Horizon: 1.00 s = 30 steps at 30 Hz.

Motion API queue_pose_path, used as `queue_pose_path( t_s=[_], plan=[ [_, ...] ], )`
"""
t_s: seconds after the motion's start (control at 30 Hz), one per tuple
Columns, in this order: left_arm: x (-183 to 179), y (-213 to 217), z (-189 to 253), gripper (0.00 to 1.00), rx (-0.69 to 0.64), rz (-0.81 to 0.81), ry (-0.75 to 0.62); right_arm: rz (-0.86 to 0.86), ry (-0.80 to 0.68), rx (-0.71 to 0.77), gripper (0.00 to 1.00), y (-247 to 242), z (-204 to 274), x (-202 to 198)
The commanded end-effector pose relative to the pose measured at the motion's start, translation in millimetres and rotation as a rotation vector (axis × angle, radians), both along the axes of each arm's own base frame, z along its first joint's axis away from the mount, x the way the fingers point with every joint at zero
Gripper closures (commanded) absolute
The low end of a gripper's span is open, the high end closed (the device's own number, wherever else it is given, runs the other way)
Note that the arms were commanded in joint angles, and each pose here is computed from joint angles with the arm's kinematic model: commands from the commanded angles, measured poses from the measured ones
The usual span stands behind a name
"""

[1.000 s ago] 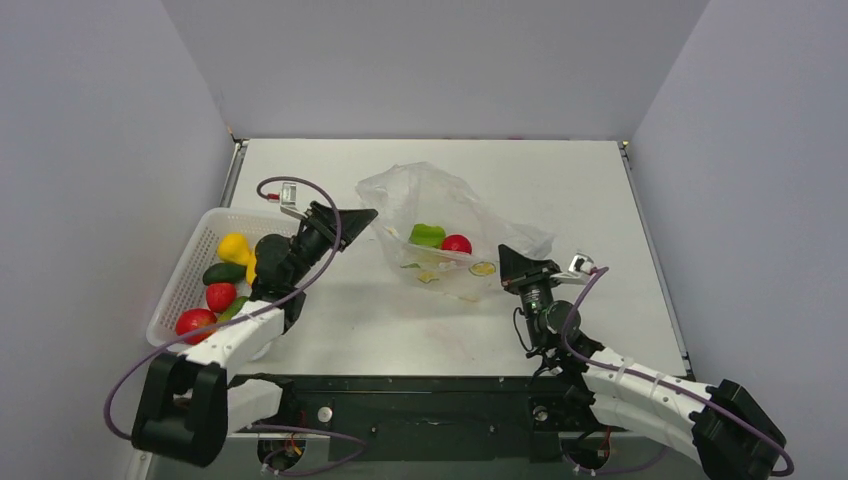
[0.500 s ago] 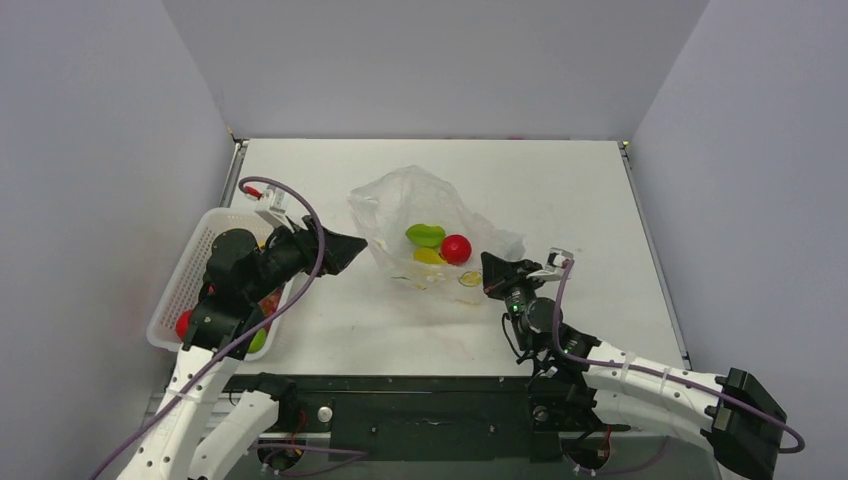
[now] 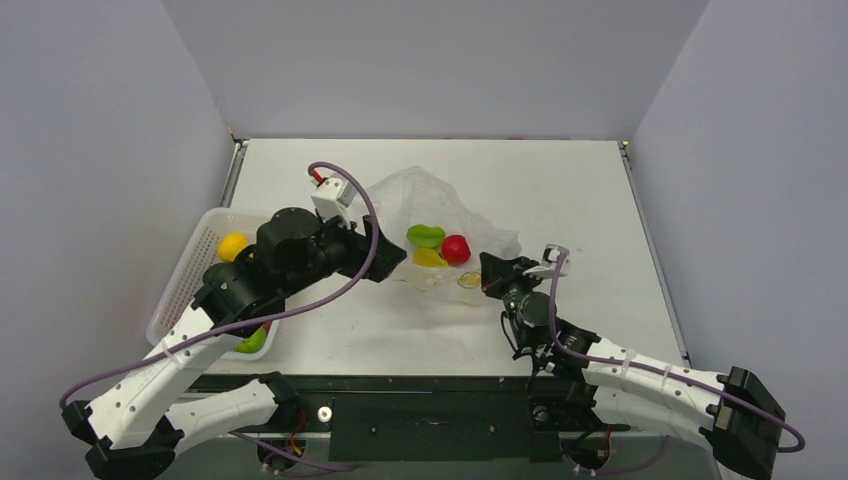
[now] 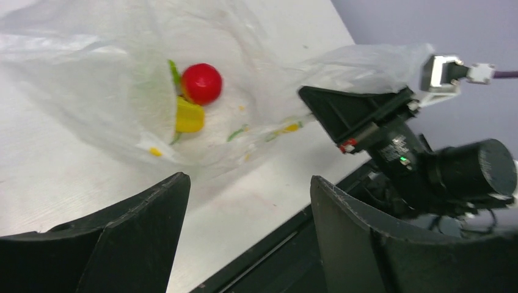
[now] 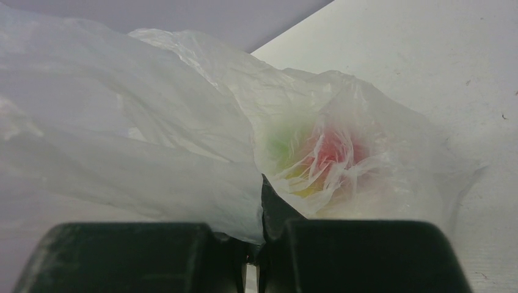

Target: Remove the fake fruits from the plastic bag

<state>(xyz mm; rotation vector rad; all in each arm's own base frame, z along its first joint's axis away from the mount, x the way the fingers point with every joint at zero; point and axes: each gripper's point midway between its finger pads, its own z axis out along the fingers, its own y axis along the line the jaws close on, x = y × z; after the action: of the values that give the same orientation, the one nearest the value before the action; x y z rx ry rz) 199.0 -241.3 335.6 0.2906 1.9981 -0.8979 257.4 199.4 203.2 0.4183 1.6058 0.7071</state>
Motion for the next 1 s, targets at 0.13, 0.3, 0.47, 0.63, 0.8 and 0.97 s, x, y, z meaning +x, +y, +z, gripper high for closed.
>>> queue_pose_path(
  t_s=[0.13, 0.3, 0.47, 0.63, 0.8, 0.97],
  plan=[
    [14.6, 39.9, 58.8, 0.31, 0.059, 0.134, -0.242, -0.026, -0.025, 0.025, 1.0, 0.8, 33.4, 3.6],
    [43.5, -29.8, 29.4, 0.37, 0.155, -0.052, -0.164, -0.032, -0.026, 0.035, 1.0, 0.7, 34.0, 4.5],
    [70.9, -76.7, -4.0, 0.37, 0.17, -0.142, -0.18, -0.031, -0.02, 0.052, 1.0, 0.3, 32.3, 4.1],
    [103.3, -106.1, -64.3, 0.37, 0.229, -0.146, -0.142, -0.03, -0.017, 0.056, 1.0, -1.5, 32.5, 3.3],
    [126.8, -120.0, -124.5, 0.37, 0.308, -0.124, -0.07, -0.05, -0.015, 0.106, 1.0, -11.3, 25.0, 0.4],
    [142.0, -116.0, -153.7, 0.37, 0.317, -0.039, -0.013, -0.039, -0.015, 0.116, 1.0, -19.3, 19.3, -2.9]
  ],
)
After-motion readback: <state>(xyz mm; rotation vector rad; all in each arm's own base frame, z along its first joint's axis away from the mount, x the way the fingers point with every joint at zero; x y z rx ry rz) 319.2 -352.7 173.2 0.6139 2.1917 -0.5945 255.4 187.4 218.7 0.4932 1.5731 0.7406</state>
